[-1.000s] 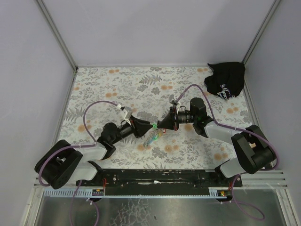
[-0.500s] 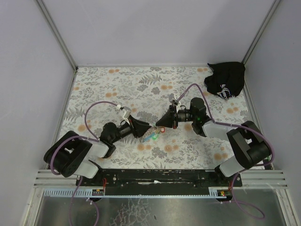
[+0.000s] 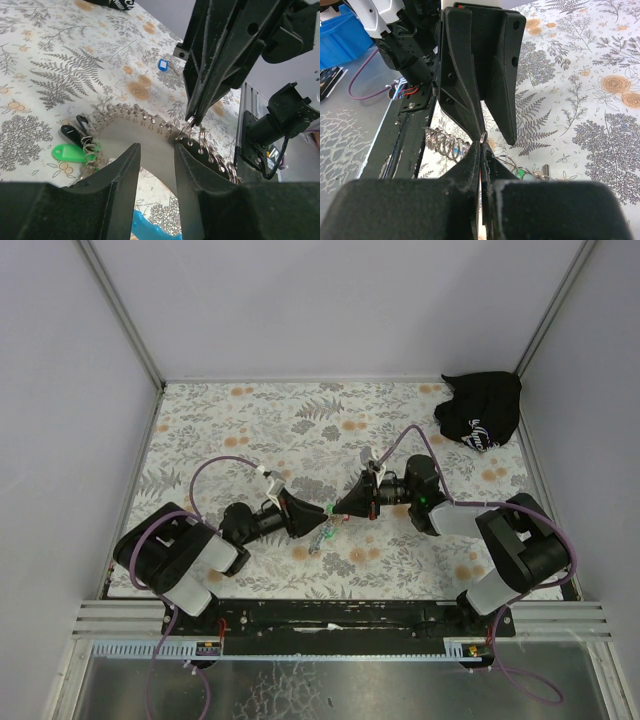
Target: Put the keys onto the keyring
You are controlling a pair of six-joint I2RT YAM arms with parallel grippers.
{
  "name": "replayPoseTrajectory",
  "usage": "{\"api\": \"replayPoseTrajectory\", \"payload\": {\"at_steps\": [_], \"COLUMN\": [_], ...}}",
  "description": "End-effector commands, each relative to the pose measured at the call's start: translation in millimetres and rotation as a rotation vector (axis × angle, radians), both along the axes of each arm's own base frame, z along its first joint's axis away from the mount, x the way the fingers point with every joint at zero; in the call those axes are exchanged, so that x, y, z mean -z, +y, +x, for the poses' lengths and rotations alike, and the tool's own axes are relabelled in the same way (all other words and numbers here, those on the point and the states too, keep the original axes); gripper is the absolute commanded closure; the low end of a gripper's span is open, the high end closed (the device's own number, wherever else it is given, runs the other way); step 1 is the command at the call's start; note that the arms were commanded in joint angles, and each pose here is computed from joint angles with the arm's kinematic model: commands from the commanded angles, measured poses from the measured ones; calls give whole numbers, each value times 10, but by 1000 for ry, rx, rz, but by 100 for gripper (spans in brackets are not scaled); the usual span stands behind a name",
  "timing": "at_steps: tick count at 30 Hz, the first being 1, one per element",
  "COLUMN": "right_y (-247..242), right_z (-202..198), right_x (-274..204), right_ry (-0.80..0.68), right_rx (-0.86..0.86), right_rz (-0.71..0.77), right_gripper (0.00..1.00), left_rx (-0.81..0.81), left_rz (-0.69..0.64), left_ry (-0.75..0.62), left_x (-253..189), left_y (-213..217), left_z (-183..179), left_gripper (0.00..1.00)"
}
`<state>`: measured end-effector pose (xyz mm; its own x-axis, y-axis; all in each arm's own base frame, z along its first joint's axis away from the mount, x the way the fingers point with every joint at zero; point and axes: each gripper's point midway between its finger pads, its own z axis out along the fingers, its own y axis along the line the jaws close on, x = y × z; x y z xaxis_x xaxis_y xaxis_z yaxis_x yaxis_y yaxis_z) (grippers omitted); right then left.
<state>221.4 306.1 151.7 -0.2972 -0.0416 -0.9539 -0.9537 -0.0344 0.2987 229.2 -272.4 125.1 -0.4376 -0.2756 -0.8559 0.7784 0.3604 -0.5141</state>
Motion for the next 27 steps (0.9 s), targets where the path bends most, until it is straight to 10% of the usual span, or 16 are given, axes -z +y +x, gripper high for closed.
{"api": "replayPoseTrajectory", "payload": {"at_steps": [1, 27], "right_y": [10, 11], "right_z": [10, -113], "right_x": [-137, -154], "right_ry": [-110, -119], "right_rx": [-23, -83], "right_rz": [48, 81], "right_gripper": [100, 100], "left_rx": [65, 77], "left_rz": [-54, -46], "left_ry": [-149, -221], "left_x": [-294, -385], "left_y": [-84, -124], "left_z": [-114, -174], "left_gripper": [68, 93]}}
